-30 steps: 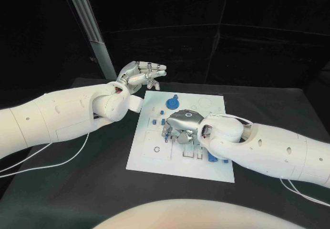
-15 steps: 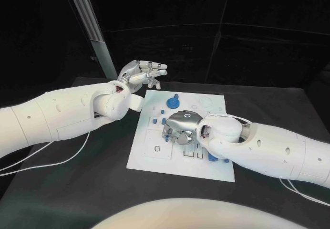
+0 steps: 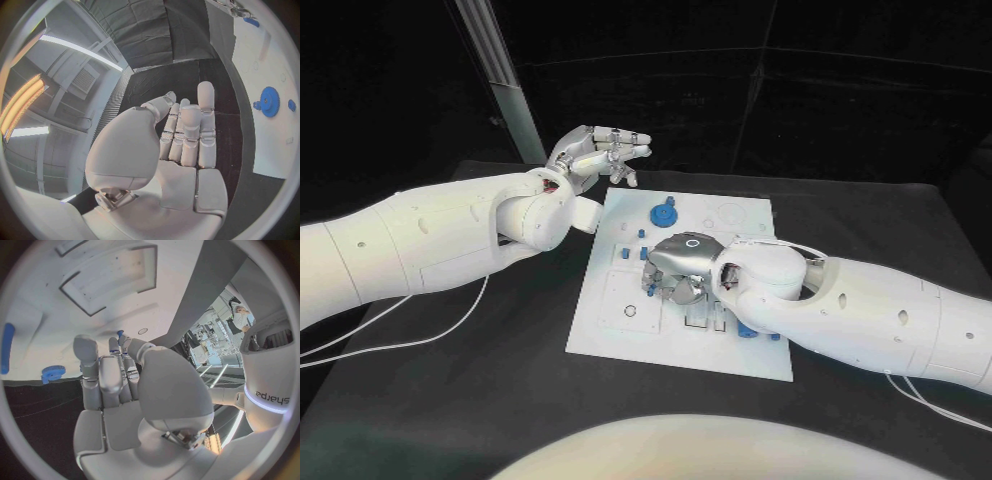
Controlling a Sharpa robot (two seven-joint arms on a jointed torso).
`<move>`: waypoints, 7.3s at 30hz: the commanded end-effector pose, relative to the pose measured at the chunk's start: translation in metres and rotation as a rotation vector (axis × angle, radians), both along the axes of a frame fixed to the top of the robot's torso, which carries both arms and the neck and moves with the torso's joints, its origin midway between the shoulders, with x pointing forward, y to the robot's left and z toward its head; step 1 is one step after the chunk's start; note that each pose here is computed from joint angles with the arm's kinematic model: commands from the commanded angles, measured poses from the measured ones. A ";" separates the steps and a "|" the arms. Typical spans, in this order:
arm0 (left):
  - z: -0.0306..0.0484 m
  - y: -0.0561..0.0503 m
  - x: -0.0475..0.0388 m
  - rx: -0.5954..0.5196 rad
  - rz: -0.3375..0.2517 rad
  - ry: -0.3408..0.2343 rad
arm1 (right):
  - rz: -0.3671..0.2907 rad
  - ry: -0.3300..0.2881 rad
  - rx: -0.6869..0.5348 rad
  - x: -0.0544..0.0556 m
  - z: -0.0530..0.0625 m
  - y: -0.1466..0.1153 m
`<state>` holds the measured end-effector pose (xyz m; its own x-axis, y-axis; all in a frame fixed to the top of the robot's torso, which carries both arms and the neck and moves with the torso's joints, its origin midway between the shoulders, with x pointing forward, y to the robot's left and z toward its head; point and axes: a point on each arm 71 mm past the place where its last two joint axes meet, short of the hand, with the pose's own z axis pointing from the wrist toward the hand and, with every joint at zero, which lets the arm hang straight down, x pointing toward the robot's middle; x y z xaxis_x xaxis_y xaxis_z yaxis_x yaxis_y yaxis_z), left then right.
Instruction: Assemble the parts on the task board
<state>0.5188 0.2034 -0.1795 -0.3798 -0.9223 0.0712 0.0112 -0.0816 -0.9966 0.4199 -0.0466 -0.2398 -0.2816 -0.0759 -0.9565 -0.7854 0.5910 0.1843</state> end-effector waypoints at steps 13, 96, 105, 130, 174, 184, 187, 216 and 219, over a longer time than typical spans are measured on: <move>0.0012 -0.001 0.0000 -0.010 -0.014 0.002 | 0.009 -0.023 -0.057 -0.002 -0.007 0.004; -0.0011 0.003 0.0001 -0.008 -0.033 0.023 | -0.253 -0.089 -0.079 0.035 0.032 -0.099; -0.0012 0.004 0.0000 -0.008 -0.031 0.023 | -0.241 -0.138 0.001 0.027 0.042 -0.102; -0.0013 0.000 0.0011 -0.010 -0.035 0.019 | -0.013 -0.063 0.214 -0.012 0.063 -0.020; -0.0013 -0.007 0.0013 -0.014 -0.050 0.021 | 0.093 0.056 0.042 -0.020 0.009 0.029; -0.0014 -0.007 0.0014 -0.014 -0.051 0.021 | 0.086 0.040 0.007 -0.019 0.006 0.030; -0.0014 -0.007 0.0014 -0.014 -0.051 0.021 | 0.084 0.029 -0.004 -0.019 0.005 0.030; -0.0017 -0.006 0.0019 -0.011 -0.046 0.024 | 0.109 -0.034 0.040 -0.027 0.005 0.037; -0.0018 -0.006 0.0019 -0.010 -0.046 0.024 | 0.108 -0.053 0.104 -0.028 0.010 0.035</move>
<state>0.5206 0.1981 -0.1826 -0.4136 -0.9065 0.0844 -0.0181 -0.0845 -0.9963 0.3922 -0.0126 -0.2380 -0.2589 -0.0960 -0.9611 -0.8452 0.5041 0.1773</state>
